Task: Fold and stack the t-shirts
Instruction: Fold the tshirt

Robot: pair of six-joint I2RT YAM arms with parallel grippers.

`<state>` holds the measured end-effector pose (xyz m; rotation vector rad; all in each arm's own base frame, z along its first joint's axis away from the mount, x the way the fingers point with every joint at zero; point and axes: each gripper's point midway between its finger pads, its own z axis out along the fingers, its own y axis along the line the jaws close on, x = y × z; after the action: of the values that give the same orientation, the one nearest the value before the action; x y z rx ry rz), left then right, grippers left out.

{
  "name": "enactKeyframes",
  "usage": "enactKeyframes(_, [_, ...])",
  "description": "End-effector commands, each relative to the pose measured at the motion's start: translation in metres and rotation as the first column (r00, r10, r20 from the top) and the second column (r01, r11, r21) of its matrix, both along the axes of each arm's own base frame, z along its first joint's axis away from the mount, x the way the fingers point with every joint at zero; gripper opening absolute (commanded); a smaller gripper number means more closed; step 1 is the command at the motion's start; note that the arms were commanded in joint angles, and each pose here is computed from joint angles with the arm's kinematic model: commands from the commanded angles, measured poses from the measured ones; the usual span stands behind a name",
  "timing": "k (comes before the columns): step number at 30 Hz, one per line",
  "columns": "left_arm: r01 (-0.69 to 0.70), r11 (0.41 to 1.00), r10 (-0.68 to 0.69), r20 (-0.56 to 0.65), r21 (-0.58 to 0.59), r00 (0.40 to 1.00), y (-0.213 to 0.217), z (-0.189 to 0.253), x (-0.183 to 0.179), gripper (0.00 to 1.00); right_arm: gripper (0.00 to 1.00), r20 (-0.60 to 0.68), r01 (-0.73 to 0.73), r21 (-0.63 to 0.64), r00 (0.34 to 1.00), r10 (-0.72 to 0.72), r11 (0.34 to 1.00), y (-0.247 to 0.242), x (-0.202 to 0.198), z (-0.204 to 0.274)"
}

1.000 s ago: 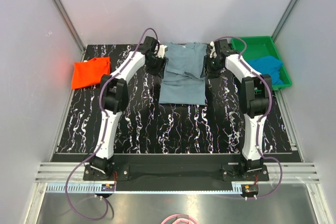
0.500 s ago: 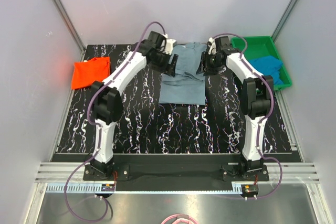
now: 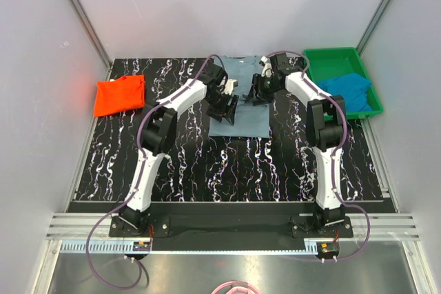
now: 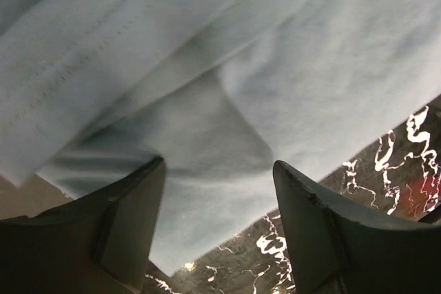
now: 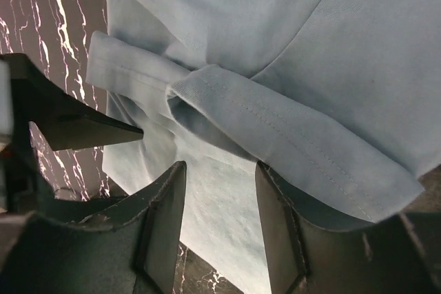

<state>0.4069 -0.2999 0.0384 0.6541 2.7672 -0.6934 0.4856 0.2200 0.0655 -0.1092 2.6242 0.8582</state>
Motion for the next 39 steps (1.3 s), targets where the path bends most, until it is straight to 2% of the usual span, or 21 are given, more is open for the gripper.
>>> enactKeyframes(1, [-0.014,0.998,0.012,-0.028,-0.058,1.000,-0.010,0.005,-0.002,0.69,0.52,0.038,-0.020,0.050,0.999,0.018,0.999,0.014,0.008,0.017])
enactKeyframes(7, [-0.033,0.998,0.029,-0.068,-0.047,0.997,-0.010,-0.008,-0.008,0.69,0.53,0.046,-0.006,0.030,0.999,0.005,1.000,0.016,0.018,0.008])
enactKeyframes(10, [-0.031,0.999,0.028,-0.085,-0.032,0.996,-0.009,-0.013,-0.015,0.69,0.53,0.115,-0.002,0.004,0.993,0.001,1.000,0.014,0.044,0.008])
enactKeyframes(11, [-0.029,0.999,0.027,-0.084,-0.030,0.996,-0.009,-0.013,-0.016,0.69,0.54,0.164,0.009,0.016,0.986,-0.012,1.000,0.017,0.060,0.022])
enactKeyframes(12, [-0.026,0.999,0.023,-0.094,-0.028,0.995,-0.010,-0.015,-0.020,0.69,0.54,0.151,0.024,0.009,0.988,-0.025,1.000,0.015,0.068,0.007])
enactKeyframes(16, [-0.010,1.000,0.008,-0.084,-0.024,0.996,-0.013,-0.012,-0.025,0.69,0.58,0.226,0.084,-0.003,0.971,-0.081,0.996,0.010,0.101,0.011])
enactKeyframes(21, [-0.004,1.000,0.003,-0.064,-0.023,0.998,-0.013,-0.004,-0.026,0.69,0.59,0.342,0.104,-0.016,0.935,-0.093,0.994,0.002,0.115,0.060])
enactKeyframes(24, [-0.004,1.000,0.002,-0.058,-0.027,0.998,-0.013,0.000,-0.026,0.69,0.59,0.365,0.085,-0.010,0.928,-0.076,0.996,0.000,0.099,0.096])
enactKeyframes(25, [-0.005,0.999,0.003,-0.061,-0.032,0.998,-0.013,0.002,-0.027,0.69,0.58,0.329,0.073,-0.016,0.942,-0.064,0.997,0.000,0.088,0.090])
enactKeyframes(26, [-0.006,0.999,0.004,-0.064,-0.032,0.998,-0.013,0.002,-0.027,0.69,0.58,0.347,0.068,-0.005,0.936,-0.062,0.998,-0.002,0.080,0.110])
enactKeyframes(31, [-0.006,0.999,0.004,-0.065,-0.044,0.998,-0.014,0.007,-0.029,0.68,0.57,0.311,0.006,0.024,0.950,-0.013,1.000,0.000,0.040,0.129])
enactKeyframes(33, [-0.006,0.999,0.004,-0.064,-0.045,0.998,-0.014,0.008,-0.028,0.68,0.55,0.249,-0.042,0.065,0.968,0.024,0.997,0.006,0.017,0.125])
enactKeyframes(34, [-0.009,0.999,0.007,-0.058,-0.044,0.998,-0.013,0.008,-0.027,0.68,0.55,0.177,-0.074,0.114,0.983,0.053,0.991,0.014,-0.001,0.114])
enactKeyframes(39, [-0.009,0.999,0.007,-0.039,-0.036,0.999,-0.011,0.012,-0.024,0.68,0.55,0.016,-0.103,0.242,0.995,0.102,0.965,0.026,-0.042,0.096])
